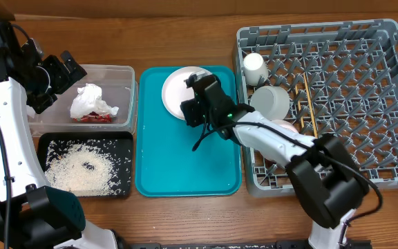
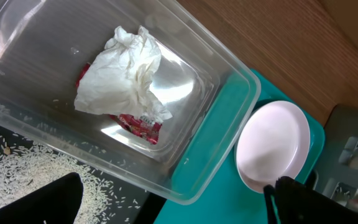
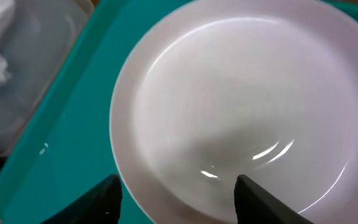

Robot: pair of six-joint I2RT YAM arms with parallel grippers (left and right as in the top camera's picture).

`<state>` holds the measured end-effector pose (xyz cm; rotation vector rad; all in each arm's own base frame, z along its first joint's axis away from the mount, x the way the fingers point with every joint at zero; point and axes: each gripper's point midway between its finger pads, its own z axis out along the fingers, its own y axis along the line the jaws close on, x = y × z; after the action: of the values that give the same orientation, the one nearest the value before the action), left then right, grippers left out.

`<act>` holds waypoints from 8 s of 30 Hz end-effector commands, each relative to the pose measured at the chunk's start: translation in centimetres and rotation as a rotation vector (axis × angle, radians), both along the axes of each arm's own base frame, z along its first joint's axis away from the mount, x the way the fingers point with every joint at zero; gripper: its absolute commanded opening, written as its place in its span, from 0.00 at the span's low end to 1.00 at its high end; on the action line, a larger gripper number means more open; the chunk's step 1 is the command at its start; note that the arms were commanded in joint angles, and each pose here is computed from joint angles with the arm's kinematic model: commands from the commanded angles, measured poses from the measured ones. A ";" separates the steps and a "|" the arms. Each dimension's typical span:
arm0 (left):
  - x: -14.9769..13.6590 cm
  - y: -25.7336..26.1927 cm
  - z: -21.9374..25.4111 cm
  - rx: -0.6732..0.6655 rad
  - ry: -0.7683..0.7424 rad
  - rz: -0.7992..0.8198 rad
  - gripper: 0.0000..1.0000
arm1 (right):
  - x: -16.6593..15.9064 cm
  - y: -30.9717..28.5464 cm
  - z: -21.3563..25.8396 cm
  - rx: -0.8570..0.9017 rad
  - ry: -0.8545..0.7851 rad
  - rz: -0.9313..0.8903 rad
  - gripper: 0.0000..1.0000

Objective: Sort waste into correct bins and load items into the dishwasher
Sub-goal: 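Move the right gripper back to the large white plate on the teal tray, then grasp the large white plate's rim with the right gripper and tilt it up, then lift the plate and carry it into the rack's right side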

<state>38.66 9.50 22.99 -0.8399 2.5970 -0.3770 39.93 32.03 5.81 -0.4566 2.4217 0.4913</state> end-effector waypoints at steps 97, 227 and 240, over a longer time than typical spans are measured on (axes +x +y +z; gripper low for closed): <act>0.1 0.0 1.1 0.011 -0.027 0.008 1.00 | -5.2 -5.2 1.8 -0.294 0.178 0.013 0.25; 0.1 0.0 1.1 0.011 -0.027 0.008 1.00 | -2.3 -24.4 28.3 -1.080 -0.543 -0.611 0.04; 0.1 0.0 1.1 0.012 -0.027 0.008 1.00 | -0.3 -34.7 25.5 -1.040 -0.329 -0.739 0.04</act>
<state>38.66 9.50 22.99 -0.8399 2.5970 -0.3770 39.36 -1.93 30.75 -0.0256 2.1051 -1.1835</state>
